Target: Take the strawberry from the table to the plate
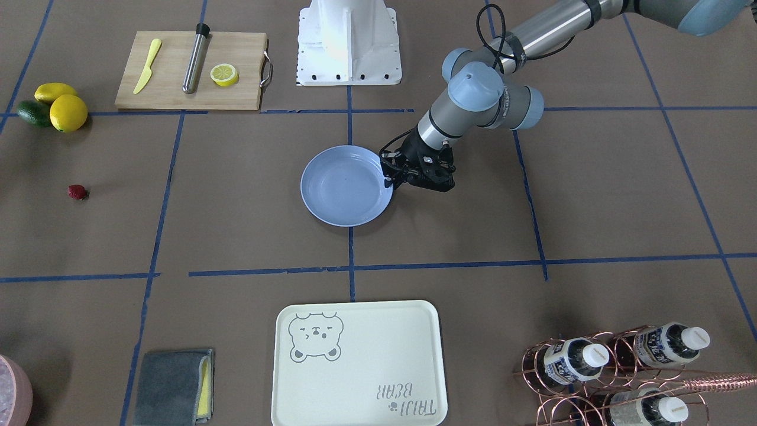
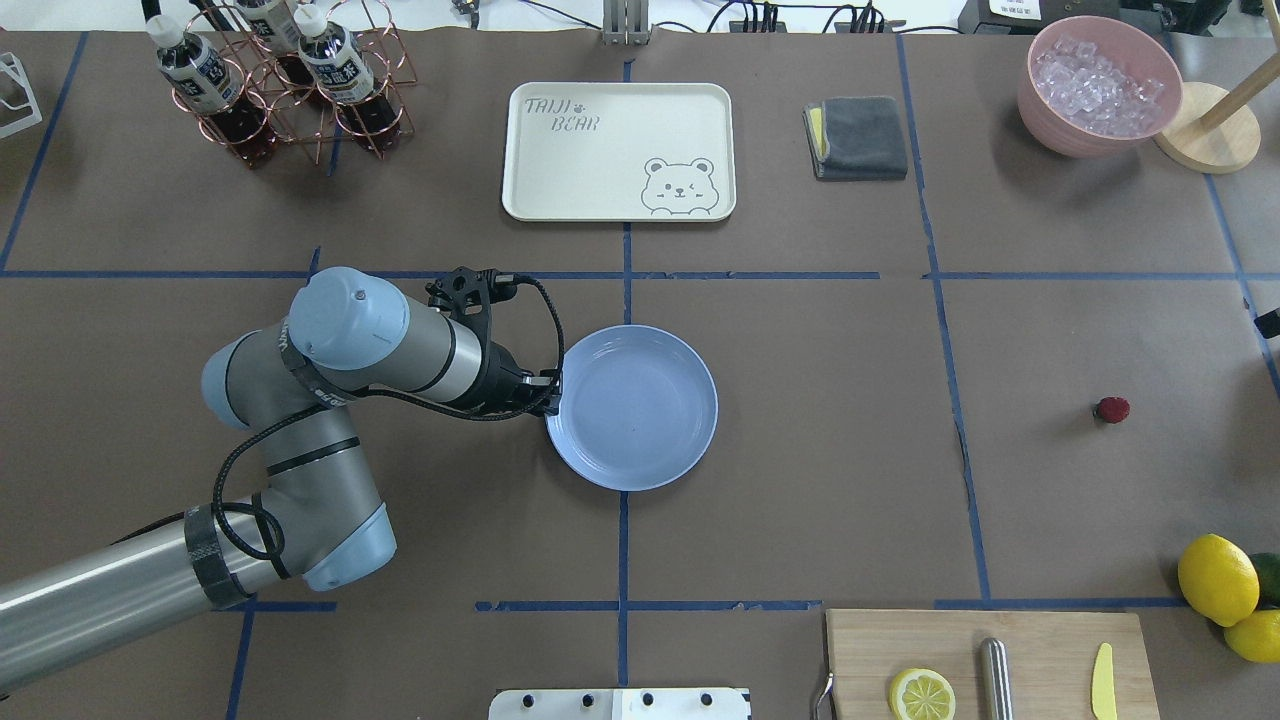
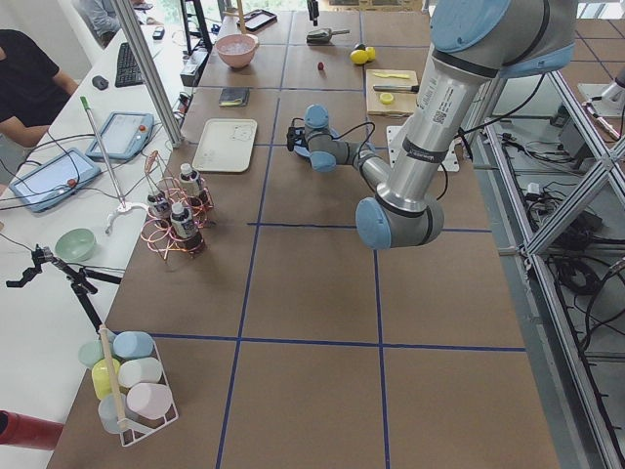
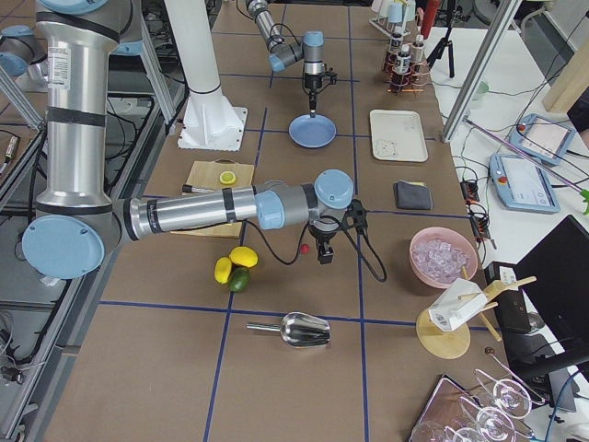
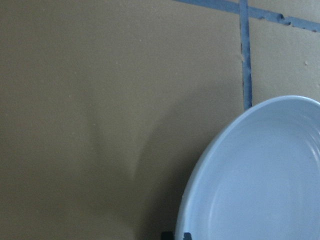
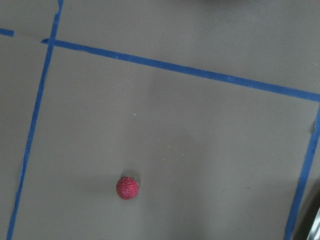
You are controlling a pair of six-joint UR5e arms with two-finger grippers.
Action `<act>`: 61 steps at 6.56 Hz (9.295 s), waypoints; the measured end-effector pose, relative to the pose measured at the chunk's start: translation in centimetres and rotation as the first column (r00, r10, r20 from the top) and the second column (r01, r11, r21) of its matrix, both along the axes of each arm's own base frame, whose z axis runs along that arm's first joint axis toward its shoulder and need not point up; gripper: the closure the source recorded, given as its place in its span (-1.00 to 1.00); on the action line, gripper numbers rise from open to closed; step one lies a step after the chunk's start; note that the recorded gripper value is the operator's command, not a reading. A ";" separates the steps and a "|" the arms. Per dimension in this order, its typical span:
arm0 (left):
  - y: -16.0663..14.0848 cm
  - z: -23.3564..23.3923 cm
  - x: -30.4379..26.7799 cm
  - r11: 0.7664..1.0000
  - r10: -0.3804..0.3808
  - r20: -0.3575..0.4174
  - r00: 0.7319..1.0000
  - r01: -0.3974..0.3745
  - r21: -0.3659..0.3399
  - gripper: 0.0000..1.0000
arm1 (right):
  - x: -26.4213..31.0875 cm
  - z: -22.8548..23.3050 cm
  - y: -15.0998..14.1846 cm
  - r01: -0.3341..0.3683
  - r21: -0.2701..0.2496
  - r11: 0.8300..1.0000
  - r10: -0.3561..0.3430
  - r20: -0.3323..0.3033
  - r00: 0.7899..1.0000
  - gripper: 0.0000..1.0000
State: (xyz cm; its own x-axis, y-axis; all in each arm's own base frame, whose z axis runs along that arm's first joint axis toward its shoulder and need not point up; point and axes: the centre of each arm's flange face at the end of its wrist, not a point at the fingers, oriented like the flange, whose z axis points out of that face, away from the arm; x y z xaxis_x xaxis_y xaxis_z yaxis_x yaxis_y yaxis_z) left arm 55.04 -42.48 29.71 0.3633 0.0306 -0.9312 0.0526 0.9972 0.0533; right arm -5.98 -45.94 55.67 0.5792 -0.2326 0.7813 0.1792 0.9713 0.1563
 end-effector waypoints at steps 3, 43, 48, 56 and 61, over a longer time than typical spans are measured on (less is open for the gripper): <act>-0.4 -0.4 -3.6 0.999 -0.031 -0.025 0.999 0.031 0.011 -0.72 | -11.5 -0.3 1.4 -0.150 -0.016 0.989 0.148 -0.088 0.985 -1.00; -3.1 29.2 -49.6 0.880 -0.044 0.452 0.891 -0.180 0.440 -0.99 | -18.8 -19.0 0.4 -0.297 -0.186 0.936 0.297 -0.031 0.954 -1.00; -2.7 32.8 -60.6 0.983 0.102 0.339 0.935 -0.146 0.107 -1.00 | 6.5 2.6 -2.4 -0.138 0.014 0.990 0.139 -0.079 0.987 -1.00; -3.1 35.0 -60.7 0.962 0.054 0.343 0.938 -0.141 0.233 -1.00 | 7.4 3.1 -2.4 -0.139 0.017 0.990 0.140 -0.059 0.988 -1.00; -2.0 35.7 -60.9 0.989 0.109 0.357 0.928 -0.136 0.053 -1.00 | 7.3 3.1 -2.6 -0.140 0.019 0.990 0.141 -0.068 0.988 -1.00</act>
